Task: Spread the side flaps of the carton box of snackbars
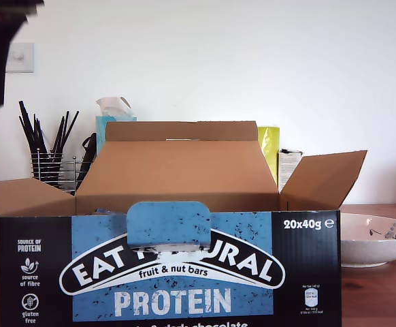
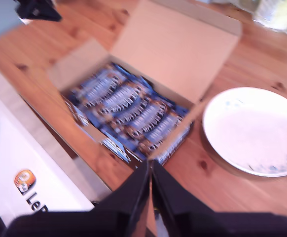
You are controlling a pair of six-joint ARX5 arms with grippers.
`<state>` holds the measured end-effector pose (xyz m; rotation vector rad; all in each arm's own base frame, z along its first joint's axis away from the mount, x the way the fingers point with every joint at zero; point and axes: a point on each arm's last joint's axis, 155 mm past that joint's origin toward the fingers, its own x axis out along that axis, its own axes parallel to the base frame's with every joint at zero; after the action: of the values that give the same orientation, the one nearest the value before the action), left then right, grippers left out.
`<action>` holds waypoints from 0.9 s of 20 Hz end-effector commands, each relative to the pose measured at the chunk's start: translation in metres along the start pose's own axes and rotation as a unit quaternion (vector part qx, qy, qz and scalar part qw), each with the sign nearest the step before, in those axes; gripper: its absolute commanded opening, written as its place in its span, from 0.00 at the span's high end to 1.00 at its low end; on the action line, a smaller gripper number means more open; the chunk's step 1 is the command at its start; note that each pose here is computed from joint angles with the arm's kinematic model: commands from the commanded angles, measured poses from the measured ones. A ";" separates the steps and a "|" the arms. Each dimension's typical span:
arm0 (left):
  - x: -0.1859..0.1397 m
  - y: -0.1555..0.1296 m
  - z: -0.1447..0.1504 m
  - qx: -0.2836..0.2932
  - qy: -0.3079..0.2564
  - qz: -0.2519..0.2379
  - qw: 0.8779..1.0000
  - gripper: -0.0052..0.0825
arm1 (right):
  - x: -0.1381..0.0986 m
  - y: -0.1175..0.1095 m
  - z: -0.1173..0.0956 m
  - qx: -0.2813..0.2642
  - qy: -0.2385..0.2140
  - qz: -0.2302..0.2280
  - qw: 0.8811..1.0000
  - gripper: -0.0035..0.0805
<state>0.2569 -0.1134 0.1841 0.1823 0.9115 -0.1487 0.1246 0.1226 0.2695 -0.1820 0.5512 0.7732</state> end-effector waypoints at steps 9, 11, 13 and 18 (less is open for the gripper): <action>-0.068 -0.043 0.076 0.061 -0.235 -0.130 0.961 0.92 | 0.030 -0.025 0.076 -0.014 -0.164 -0.036 0.986 0.97; -0.071 -0.046 0.083 0.064 -0.248 -0.146 0.956 0.92 | 0.045 -0.031 0.078 -0.011 -0.168 -0.043 0.985 0.97; -0.067 -0.041 0.083 0.071 -0.251 -0.141 0.955 0.92 | 0.051 -0.043 0.073 0.000 -0.160 -0.064 0.985 0.97; -0.073 -0.032 0.063 0.076 -0.279 -0.169 0.942 0.92 | 0.044 -0.047 0.050 0.018 -0.135 -0.074 0.988 0.97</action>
<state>0.2588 -0.1550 0.2726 0.1123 0.3846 -0.5470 0.2067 0.1342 0.2898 -0.0880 0.2833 0.6238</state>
